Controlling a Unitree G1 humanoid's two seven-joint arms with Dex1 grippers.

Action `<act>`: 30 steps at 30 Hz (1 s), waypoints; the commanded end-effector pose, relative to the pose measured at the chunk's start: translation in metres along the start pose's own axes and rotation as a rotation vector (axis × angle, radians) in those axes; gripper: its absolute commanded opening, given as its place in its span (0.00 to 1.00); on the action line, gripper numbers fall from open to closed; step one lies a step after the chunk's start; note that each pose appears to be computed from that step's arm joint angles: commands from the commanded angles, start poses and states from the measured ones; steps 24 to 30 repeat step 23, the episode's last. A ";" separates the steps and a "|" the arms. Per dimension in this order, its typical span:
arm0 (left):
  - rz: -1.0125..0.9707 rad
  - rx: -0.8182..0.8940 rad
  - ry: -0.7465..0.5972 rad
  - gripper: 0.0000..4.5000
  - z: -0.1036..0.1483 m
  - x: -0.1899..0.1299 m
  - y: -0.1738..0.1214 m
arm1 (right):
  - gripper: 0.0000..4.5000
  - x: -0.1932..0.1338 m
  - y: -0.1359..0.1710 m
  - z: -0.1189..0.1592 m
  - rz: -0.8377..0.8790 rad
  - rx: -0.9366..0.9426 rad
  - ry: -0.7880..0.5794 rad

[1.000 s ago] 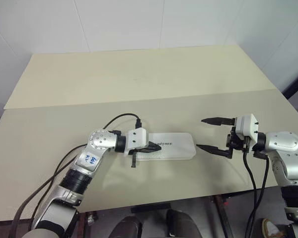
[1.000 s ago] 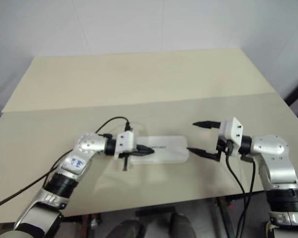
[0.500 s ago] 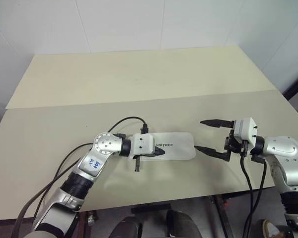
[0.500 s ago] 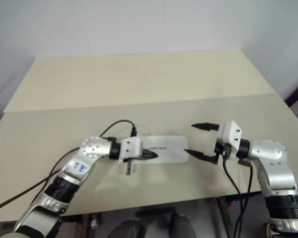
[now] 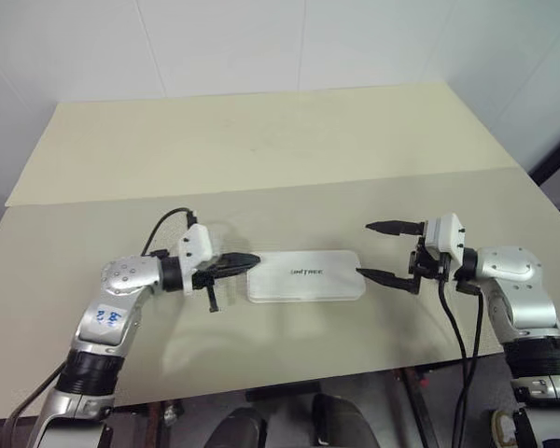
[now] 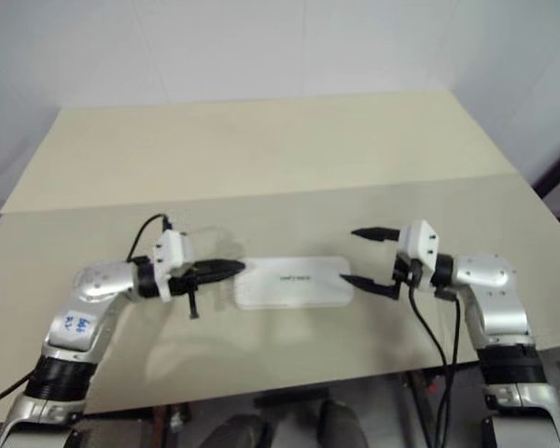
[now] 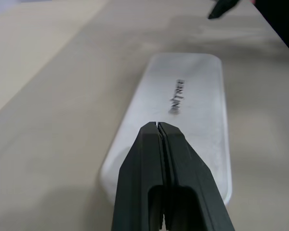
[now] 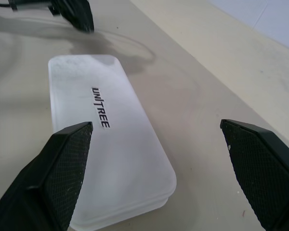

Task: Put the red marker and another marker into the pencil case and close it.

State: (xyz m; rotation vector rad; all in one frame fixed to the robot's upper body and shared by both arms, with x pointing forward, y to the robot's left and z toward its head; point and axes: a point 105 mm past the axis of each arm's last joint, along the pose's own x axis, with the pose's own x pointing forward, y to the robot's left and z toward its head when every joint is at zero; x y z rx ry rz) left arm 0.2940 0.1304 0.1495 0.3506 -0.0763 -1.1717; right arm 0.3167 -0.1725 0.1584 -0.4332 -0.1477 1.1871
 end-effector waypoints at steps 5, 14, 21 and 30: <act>0.019 0.045 -0.150 0.60 0.033 -0.030 -0.011 | 1.00 -0.004 -0.012 0.018 0.017 -0.092 -0.055; 0.067 0.040 -0.104 0.99 0.025 -0.044 -0.018 | 1.00 -0.022 -0.013 0.012 -0.051 -0.066 -0.048; 0.078 0.070 -0.073 0.99 0.017 -0.041 -0.009 | 1.00 -0.046 -0.014 0.006 -0.112 -0.056 -0.009; 0.089 0.080 -0.062 0.99 0.014 -0.041 -0.005 | 1.00 -0.047 -0.015 0.005 -0.120 -0.053 -0.003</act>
